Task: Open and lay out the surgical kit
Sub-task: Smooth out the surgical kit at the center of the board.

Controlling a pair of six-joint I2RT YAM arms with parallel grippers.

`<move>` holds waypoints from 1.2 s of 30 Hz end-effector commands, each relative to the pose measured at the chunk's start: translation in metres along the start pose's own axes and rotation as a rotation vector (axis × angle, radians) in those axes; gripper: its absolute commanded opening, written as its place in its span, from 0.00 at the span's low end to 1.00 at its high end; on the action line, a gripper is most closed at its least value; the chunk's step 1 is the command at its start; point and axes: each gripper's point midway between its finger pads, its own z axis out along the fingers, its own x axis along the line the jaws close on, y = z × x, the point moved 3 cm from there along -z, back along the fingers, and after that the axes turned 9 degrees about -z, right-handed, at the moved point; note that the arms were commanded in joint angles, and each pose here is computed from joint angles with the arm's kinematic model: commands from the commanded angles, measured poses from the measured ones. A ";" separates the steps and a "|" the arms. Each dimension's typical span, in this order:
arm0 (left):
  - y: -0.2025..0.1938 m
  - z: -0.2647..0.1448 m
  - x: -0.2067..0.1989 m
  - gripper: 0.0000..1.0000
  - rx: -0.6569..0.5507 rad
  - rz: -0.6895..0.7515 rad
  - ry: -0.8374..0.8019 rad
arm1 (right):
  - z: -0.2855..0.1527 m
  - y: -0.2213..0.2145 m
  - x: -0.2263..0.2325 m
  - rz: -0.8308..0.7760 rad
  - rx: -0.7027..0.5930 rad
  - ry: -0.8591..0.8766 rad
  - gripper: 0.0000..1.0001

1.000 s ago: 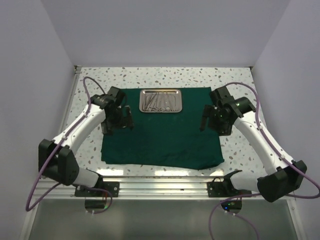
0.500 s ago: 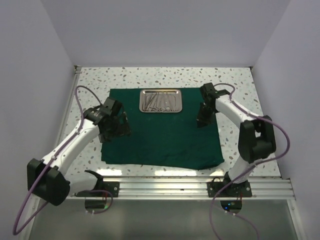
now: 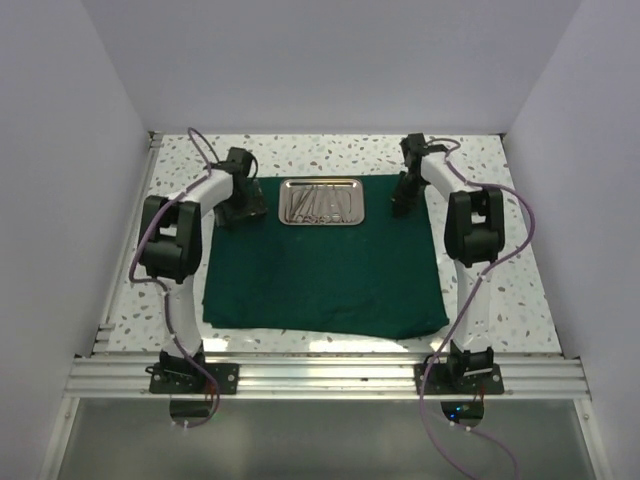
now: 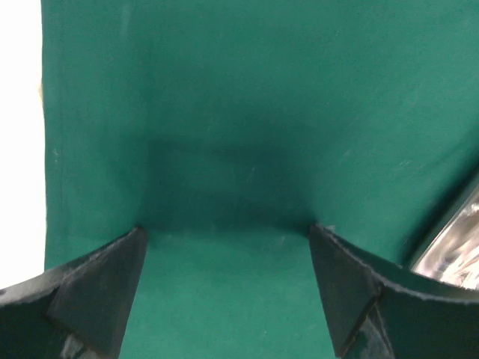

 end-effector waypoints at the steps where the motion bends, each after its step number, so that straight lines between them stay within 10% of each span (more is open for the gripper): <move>1: 0.031 0.037 -0.017 0.92 -0.027 0.020 -0.023 | 0.023 0.015 -0.012 -0.011 0.032 -0.066 0.00; 12: 0.120 0.120 -0.026 0.65 -0.056 -0.008 -0.037 | 0.091 0.094 0.008 0.209 -0.046 0.140 0.00; 19: 0.133 0.108 -0.027 0.96 -0.041 -0.116 -0.189 | 0.088 0.142 0.042 0.238 -0.206 0.403 0.05; 25: 0.176 -0.002 -0.047 1.00 -0.227 -0.160 -0.350 | 0.041 0.151 0.061 0.166 -0.265 0.555 0.68; 36: 0.111 -0.132 -0.003 0.98 -0.329 -0.161 -0.229 | -0.128 0.125 0.077 0.134 -0.372 0.701 0.75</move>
